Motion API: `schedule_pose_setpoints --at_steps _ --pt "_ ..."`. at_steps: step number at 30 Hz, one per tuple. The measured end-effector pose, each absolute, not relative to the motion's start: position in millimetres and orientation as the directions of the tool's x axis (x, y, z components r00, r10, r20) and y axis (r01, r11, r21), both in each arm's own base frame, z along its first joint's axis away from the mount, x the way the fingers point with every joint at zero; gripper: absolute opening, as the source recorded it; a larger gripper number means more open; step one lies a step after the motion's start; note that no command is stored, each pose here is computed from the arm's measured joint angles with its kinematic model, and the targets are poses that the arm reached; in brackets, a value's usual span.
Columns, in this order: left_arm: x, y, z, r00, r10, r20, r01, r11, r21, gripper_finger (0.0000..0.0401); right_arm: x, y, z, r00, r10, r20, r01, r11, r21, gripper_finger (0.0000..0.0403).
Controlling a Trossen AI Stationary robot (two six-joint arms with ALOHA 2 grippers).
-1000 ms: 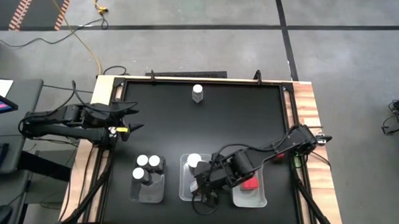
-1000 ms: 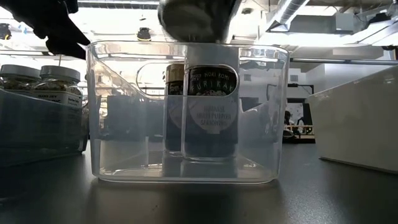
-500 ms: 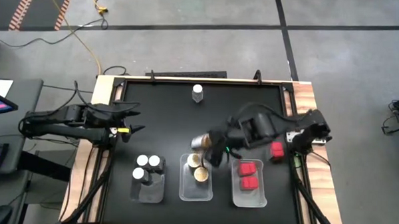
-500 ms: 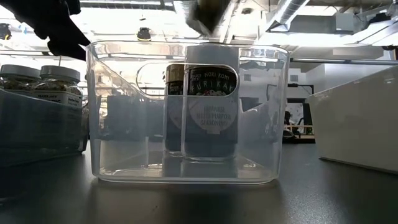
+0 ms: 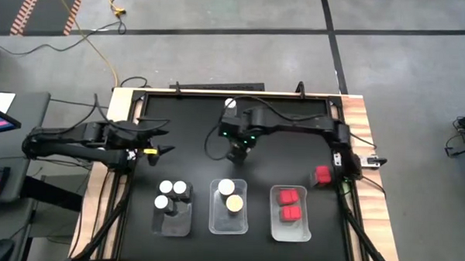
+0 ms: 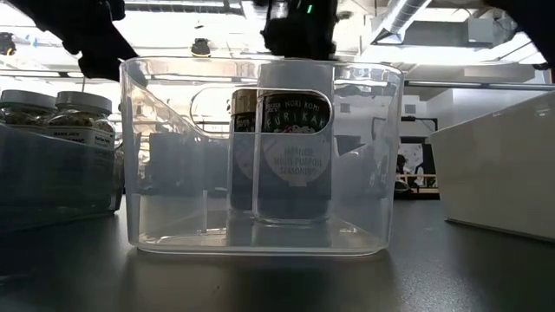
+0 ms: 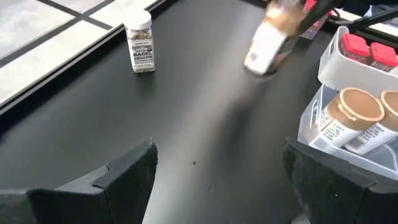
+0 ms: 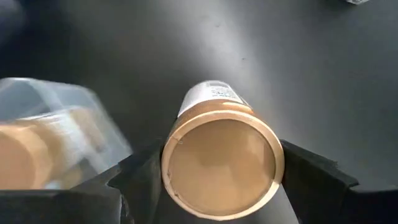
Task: Sort spices by type
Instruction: Move the golden seasoning bottle to the middle of the table
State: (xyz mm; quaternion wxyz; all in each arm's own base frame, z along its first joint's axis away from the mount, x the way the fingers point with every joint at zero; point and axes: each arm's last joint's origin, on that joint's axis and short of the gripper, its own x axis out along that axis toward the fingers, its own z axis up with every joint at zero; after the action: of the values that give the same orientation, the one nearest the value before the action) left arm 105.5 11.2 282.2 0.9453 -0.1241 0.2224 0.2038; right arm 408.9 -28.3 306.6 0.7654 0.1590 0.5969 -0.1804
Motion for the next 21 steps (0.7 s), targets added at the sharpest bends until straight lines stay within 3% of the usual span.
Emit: schedule_pose_setpoints --at_steps 8,21 --pt "114.4 11.4 279.3 0.803 0.332 -0.496 -0.450 0.882 -0.138 0.0328 433.1 -34.3 251.5 0.094 -0.055 -0.994 0.381 0.924 -0.015 0.0313" --pt "124.1 11.6 273.2 0.770 0.333 -0.545 -0.465 0.877 -0.121 0.0328 437.7 -26.8 251.6 0.134 -0.048 -0.990 0.292 0.956 -0.007 0.0355"
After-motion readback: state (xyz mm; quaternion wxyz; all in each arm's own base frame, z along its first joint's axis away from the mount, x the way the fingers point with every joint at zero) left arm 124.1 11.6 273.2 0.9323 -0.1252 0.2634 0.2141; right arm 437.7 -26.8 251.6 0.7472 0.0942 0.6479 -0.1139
